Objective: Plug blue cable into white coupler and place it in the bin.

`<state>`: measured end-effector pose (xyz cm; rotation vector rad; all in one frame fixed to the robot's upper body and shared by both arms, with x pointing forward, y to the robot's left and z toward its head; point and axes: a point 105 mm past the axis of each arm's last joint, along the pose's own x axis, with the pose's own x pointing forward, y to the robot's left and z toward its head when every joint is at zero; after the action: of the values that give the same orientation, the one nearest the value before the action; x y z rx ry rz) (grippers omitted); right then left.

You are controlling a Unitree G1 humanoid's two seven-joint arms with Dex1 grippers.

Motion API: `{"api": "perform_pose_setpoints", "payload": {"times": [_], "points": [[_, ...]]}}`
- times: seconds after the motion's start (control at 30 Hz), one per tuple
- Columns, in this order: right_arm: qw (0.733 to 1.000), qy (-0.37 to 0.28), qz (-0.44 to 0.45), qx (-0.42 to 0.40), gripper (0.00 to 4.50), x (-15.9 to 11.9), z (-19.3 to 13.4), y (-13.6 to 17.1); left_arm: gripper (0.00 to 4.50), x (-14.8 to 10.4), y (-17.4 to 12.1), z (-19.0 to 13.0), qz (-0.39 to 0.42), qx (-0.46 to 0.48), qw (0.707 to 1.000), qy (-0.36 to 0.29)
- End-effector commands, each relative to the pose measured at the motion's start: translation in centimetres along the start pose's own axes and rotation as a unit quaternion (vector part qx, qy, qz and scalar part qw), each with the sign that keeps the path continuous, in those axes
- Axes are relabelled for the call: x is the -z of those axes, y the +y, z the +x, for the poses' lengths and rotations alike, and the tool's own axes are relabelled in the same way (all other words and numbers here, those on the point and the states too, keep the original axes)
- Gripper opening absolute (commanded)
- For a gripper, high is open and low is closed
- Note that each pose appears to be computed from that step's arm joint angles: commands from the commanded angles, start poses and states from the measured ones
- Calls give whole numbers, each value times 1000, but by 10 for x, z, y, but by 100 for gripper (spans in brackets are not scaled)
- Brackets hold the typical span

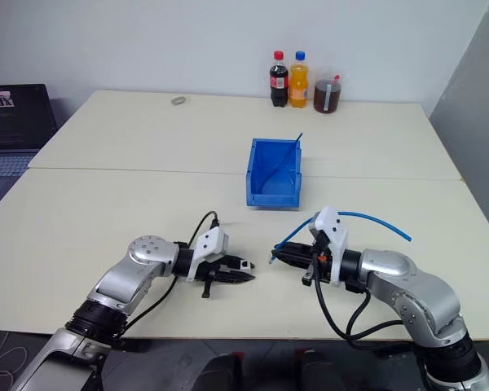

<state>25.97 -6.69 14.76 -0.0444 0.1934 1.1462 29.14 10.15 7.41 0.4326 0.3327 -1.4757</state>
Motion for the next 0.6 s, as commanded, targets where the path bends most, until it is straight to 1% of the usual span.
{"api": "perform_pose_setpoints", "payload": {"times": [0.03,0.17,0.27,0.6], "points": [[998,-29,-50,-19,5,-18,12,6,80,8,-2,5,16,26,999,23],[993,-2,-108,-53,5,-10,36,9,80,13,-2,8,28,38,998,35],[990,3,-121,-68,5,-6,45,10,80,14,-2,9,30,42,998,34],[982,37,-164,-86,5,14,52,7,80,18,-5,10,28,48,998,33]]}}
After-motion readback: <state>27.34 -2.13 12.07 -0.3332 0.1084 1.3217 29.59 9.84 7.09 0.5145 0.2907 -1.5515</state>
